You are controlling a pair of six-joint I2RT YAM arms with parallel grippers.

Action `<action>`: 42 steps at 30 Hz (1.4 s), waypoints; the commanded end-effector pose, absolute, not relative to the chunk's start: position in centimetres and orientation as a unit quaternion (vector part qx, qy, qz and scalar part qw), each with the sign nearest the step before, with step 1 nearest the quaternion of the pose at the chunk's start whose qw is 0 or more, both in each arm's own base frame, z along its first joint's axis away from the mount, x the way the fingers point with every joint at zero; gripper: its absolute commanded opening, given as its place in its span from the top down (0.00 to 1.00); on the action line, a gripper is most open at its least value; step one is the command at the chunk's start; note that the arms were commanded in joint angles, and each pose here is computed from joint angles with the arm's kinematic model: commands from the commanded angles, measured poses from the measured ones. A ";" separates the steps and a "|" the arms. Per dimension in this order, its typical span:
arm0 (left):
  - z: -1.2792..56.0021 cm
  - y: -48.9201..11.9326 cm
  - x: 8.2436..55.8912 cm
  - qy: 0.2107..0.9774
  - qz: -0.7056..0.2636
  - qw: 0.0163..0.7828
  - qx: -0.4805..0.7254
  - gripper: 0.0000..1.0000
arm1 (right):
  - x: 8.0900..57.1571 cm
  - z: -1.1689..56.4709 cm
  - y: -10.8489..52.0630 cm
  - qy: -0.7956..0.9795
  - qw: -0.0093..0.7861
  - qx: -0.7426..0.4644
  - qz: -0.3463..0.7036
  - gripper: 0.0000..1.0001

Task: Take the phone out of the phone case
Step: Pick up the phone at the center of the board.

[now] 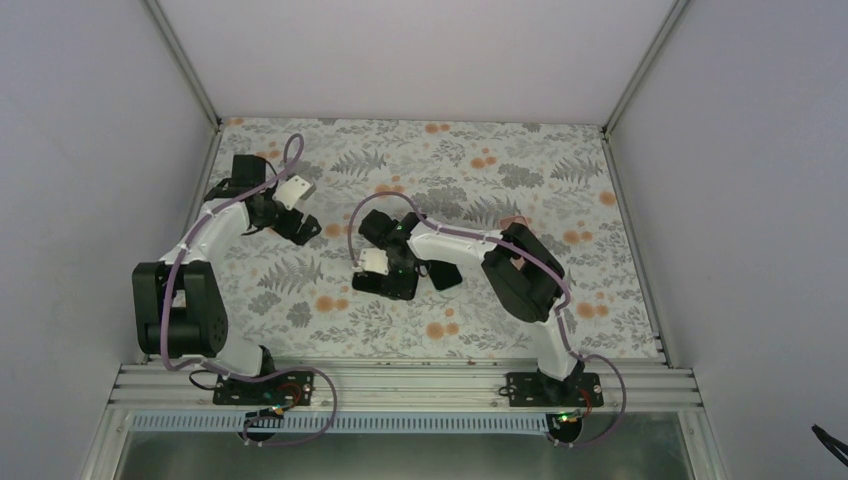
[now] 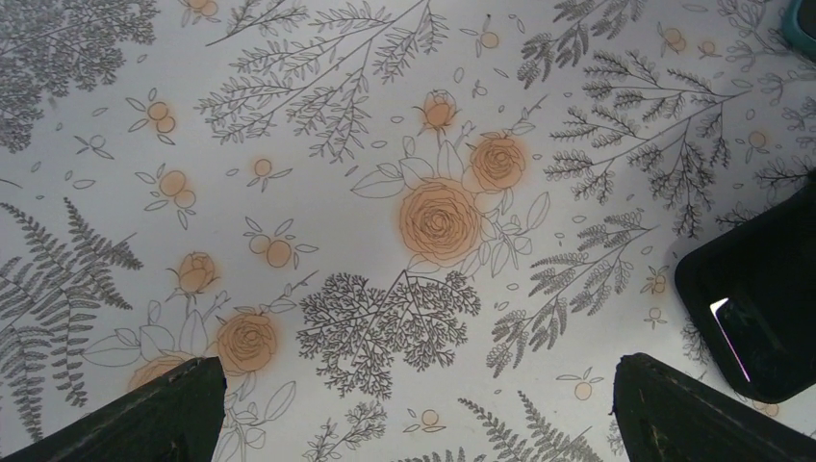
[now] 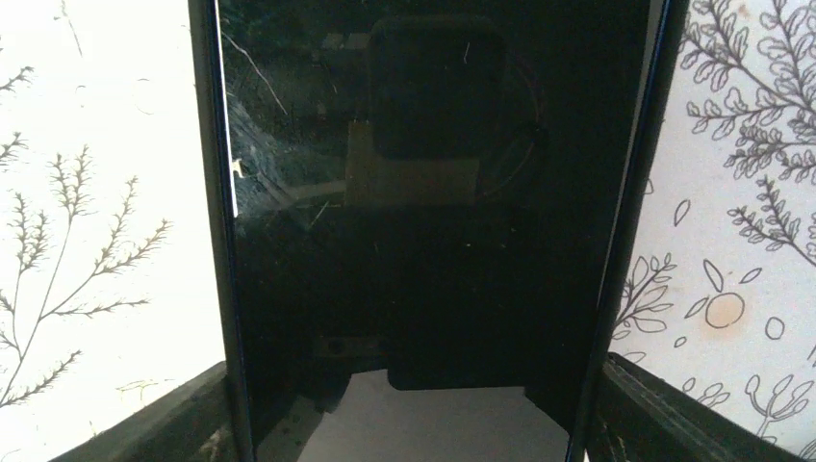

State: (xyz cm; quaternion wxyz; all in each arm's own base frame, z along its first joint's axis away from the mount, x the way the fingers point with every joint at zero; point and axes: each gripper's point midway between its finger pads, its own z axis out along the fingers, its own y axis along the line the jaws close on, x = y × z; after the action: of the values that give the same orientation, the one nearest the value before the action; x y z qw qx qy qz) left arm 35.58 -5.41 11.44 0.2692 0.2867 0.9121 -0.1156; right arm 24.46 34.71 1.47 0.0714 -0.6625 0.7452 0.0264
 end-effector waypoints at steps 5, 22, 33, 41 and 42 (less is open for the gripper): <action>11.6 -6.0 34.5 0.902 -0.133 0.271 0.308 0.00 | 24.7 -1.1 33.7 0.748 0.052 -0.661 -0.011 0.27; 9.2 -14.1 28.8 0.841 -0.434 0.125 0.299 0.02 | 27.8 7.3 36.3 0.747 0.165 -0.644 0.018 0.29; 9.1 -15.2 30.3 0.827 -0.496 0.079 0.251 0.03 | 29.1 10.2 37.7 0.745 0.196 -0.638 0.024 0.30; 8.1 -16.3 30.3 0.830 -0.493 0.051 0.255 0.21 | 30.1 11.3 39.1 0.743 0.210 -0.635 0.027 0.30; 8.2 -16.3 30.3 0.830 -0.493 0.052 0.256 0.23 | 30.3 11.2 39.3 0.743 0.210 -0.635 0.026 0.30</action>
State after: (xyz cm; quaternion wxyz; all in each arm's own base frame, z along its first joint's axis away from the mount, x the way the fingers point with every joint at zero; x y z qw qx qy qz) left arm 29.99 -15.60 7.30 0.0479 0.2522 0.8410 -0.4763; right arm 29.00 38.17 9.19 0.1795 -0.6425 0.7447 0.0223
